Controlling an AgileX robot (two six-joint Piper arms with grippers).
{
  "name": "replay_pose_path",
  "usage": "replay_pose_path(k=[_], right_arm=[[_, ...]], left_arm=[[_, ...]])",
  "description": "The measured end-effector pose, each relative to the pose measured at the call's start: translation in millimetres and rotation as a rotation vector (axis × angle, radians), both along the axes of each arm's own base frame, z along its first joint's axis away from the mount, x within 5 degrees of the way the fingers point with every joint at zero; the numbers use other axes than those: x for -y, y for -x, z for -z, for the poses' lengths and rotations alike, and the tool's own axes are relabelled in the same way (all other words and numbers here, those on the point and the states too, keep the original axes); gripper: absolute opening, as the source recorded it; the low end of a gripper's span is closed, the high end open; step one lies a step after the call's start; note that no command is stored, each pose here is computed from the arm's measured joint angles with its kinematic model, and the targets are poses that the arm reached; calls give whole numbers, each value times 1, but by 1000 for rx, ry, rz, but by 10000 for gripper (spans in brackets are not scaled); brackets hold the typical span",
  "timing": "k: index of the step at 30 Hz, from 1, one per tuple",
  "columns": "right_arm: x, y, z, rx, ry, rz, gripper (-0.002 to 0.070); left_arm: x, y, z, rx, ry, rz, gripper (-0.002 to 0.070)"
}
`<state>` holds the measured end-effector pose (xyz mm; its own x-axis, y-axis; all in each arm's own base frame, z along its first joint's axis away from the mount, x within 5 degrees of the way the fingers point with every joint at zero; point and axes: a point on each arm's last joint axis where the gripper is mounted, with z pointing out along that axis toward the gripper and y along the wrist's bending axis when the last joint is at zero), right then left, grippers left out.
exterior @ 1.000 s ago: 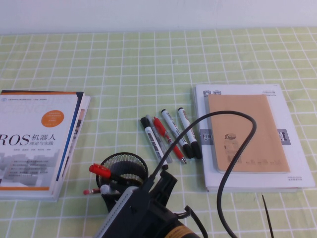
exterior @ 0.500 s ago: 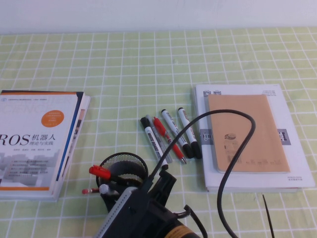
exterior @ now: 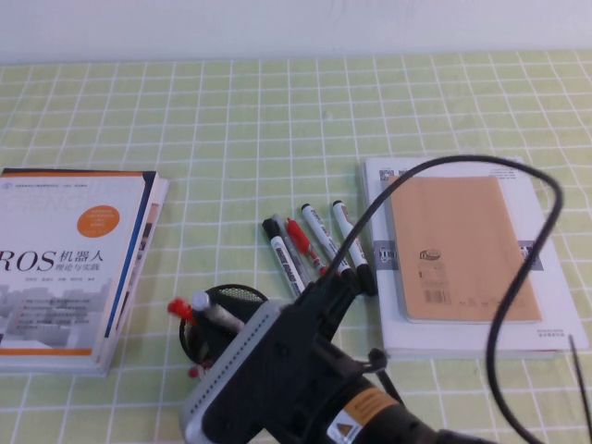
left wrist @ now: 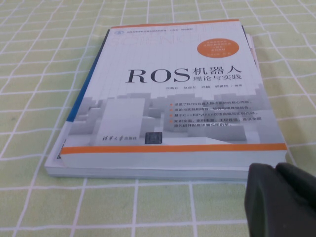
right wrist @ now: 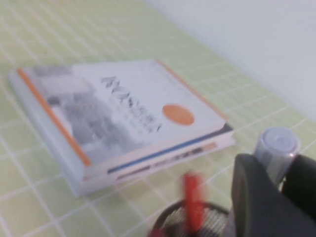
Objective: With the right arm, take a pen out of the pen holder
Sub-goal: 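Take a marker out of the pen holder and lay it on the table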
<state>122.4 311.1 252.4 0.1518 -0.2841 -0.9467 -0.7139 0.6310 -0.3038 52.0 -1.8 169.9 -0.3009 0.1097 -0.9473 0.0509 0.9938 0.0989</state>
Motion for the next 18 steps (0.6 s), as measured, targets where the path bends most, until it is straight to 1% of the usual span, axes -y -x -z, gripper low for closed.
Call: replay_pose_path(k=[7,12,18], right_arm=[[18,2,-33,46,-58,23,77],[32,1,-48,62,-59,61,77],[51,-22,-68,-23,-79,87,77]], left_arm=[[0,0,0,0,0,0,-6],[0,0,0,0,0,0,-6],[0,0,0,0,0,0,-6]])
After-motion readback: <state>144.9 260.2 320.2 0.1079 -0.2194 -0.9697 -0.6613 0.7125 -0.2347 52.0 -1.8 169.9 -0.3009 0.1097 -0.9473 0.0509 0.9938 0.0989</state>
